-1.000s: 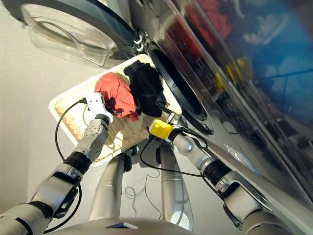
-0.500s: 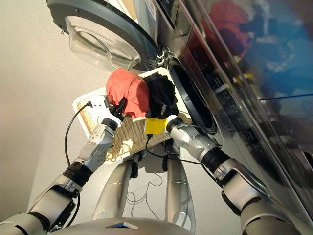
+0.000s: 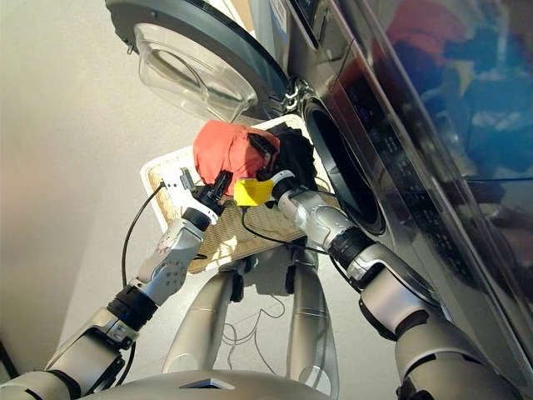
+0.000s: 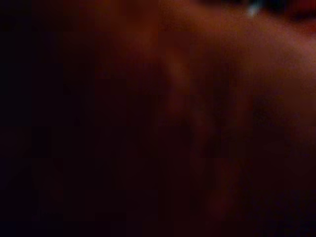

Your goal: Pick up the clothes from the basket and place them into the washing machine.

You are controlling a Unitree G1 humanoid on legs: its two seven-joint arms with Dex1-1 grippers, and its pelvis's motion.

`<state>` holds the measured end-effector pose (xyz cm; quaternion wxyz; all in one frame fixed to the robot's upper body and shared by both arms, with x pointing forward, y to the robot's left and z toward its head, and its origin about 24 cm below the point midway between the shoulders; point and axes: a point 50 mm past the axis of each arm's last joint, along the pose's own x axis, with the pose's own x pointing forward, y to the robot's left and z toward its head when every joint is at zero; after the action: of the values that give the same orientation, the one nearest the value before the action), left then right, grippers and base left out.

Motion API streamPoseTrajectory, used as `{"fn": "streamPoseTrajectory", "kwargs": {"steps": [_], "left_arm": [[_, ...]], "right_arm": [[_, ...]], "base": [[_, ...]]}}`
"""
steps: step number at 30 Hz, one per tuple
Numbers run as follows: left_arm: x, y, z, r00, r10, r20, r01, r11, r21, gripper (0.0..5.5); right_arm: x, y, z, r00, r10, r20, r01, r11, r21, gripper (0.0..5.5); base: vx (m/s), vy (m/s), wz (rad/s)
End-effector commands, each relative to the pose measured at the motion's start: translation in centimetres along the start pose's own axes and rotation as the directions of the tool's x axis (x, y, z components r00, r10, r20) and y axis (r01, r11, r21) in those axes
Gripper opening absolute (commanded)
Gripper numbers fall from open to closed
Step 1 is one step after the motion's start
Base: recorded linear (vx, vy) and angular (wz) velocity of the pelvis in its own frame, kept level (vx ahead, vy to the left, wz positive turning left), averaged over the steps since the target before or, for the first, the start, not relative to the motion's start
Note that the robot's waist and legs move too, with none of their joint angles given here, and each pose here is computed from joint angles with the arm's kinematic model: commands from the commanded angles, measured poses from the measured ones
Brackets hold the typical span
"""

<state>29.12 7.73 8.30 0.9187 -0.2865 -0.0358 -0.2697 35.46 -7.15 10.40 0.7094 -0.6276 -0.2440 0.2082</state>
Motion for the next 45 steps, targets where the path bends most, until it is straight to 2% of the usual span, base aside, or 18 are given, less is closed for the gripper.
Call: {"fn": "streamPoseTrajectory", "kwargs": {"steps": [1, 4, 5, 6, 7, 12, 18, 22, 23, 25, 26, 27, 32, 36, 37, 38, 43, 45], "left_arm": [[-0.1, -2.5, 0.6, 0.988, -0.148, 0.043, 0.149, 0.989, -0.014, 0.0], [0.1, -2.4, 0.6, 0.989, -0.137, 0.047, 0.139, 0.99, -0.019, 0.0], [0.1, -2.4, 0.5, 0.99, -0.131, 0.049, 0.132, 0.991, -0.024, 0.63], [0.2, -2.3, 0.5, 0.99, -0.128, 0.052, 0.13, 0.991, -0.025, 2.55], [0.2, -2.3, 0.5, 0.99, -0.128, 0.052, 0.13, 0.991, -0.026, 5.5], [0.0, -1.7, 1.0, 0.993, -0.083, 0.086, 0.086, 0.996, -0.038, 5.5], [-1.5, 1.3, 3.2, 0.956, 0.147, 0.252, -0.14, 0.989, -0.045, 5.5], [-2.9, 3.3, 3.4, 0.897, 0.311, 0.315, -0.299, 0.95, -0.086, 5.5], [-3.3, 4.2, 3.5, 0.869, 0.372, 0.325, -0.375, 0.925, -0.056, 5.5], [-3.6, 4.7, 3.4, 0.859, 0.396, 0.326, -0.408, 0.913, -0.034, 5.5], [-4.2, 5.7, 3.1, 0.837, 0.447, 0.316, -0.472, 0.882, 0.001, 5.5], [-4.2, 5.7, 3.1, 0.837, 0.447, 0.316, -0.472, 0.882, 0.002, 5.5], [-5.2, 7.6, 1.9, 0.794, 0.542, 0.276, -0.575, 0.816, 0.052, 5.5], [-5.3, 7.8, 1.9, 0.794, 0.543, 0.273, -0.579, 0.812, 0.068, 5.5], [-5.2, 7.8, 1.9, 0.794, 0.542, 0.274, -0.578, 0.813, 0.069, 5.5], [-5.3, 7.8, 2.0, 0.796, 0.539, 0.276, -0.577, 0.813, 0.077, 5.5], [-5.2, 7.5, 2.3, 0.821, 0.506, 0.266, -0.55, 0.826, 0.125, 5.5], [-5.1, 7.4, 2.4, 0.835, 0.485, 0.26, -0.529, 0.837, 0.14, 5.5]], "right_arm": [[2.2, -2.4, 3.4, 0.984, -0.116, 0.132, 0.114, 0.993, 0.026, 0.0], [2.0, -2.2, 3.5, 0.984, -0.116, 0.137, 0.112, 0.993, 0.036, 0.0], [1.9, -2.1, 3.4, 0.984, -0.115, 0.134, 0.111, 0.993, 0.039, 0.0], [1.8, -1.9, 3.2, 0.986, -0.115, 0.124, 0.11, 0.993, 0.048, 0.0], [1.8, -1.9, 3.2, 0.986, -0.115, 0.124, 0.11, 0.993, 0.048, 0.0], [0.8, -1.2, 1.9, 0.989, -0.139, 0.038, 0.133, 0.981, 0.14, 0.0], [-1.3, 0.6, -0.7, 0.963, -0.183, -0.196, 0.247, 0.889, 0.385, 0.0], [-2.5, 1.7, -1.6, 0.92, -0.195, -0.34, 0.363, 0.75, 0.553, 0.0], [-3.1, 2.4, -2.3, 0.876, -0.186, -0.445, 0.459, 0.608, 0.648, 0.0], [-3.3, 2.3, -2.5, 0.857, -0.19, -0.478, 0.498, 0.543, 0.676, 0.0], [-3.7, 2.4, -3.1, 0.815, -0.179, -0.551, 0.573, 0.388, 0.722, 0.0], [-3.7, 2.4, -3.1, 0.815, -0.179, -0.551, 0.573, 0.387, 0.722, 0.0], [-4.5, 0.9, -5.6, 0.681, -0.178, -0.71, 0.713, -0.06, 0.699, 0.0], [-4.3, -1.3, -7.3, 0.588, -0.195, -0.785, 0.718, -0.32, 0.618, 0.0], [-4.3, -1.3, -7.4, 0.588, -0.196, -0.785, 0.717, -0.321, 0.618, 0.0], [-4.1, -3.2, -8.2, 0.527, -0.217, -0.822, 0.701, -0.437, 0.564, 0.0], [-4.0, -7.6, -10.4, 0.416, -0.264, -0.87, 0.67, -0.558, 0.49, 0.0], [-4.5, -11.9, -12.0, 0.303, -0.309, -0.902, 0.601, -0.672, 0.432, 0.0]], "base": [[0.0, 0.0, 0.0], [0.0, 0.0, 0.0], [0.0, 0.0, 0.0], [0.0, 0.0, 0.0], [0.0, 0.0, 0.0], [0.0, 0.0, 0.0], [0.0, 0.0, 0.0], [0.0, 0.0, 0.0], [0.0, 0.0, 0.0], [0.0, 0.0, 0.0], [0.0, 0.0, 0.0], [0.0, 0.0, 0.0], [0.0, 0.0, 0.0], [0.0, 0.0, 0.0], [0.0, 0.0, 0.0], [0.0, 0.0, 0.0], [0.0, 0.0, 0.0], [0.0, 0.0, 0.0]]}}
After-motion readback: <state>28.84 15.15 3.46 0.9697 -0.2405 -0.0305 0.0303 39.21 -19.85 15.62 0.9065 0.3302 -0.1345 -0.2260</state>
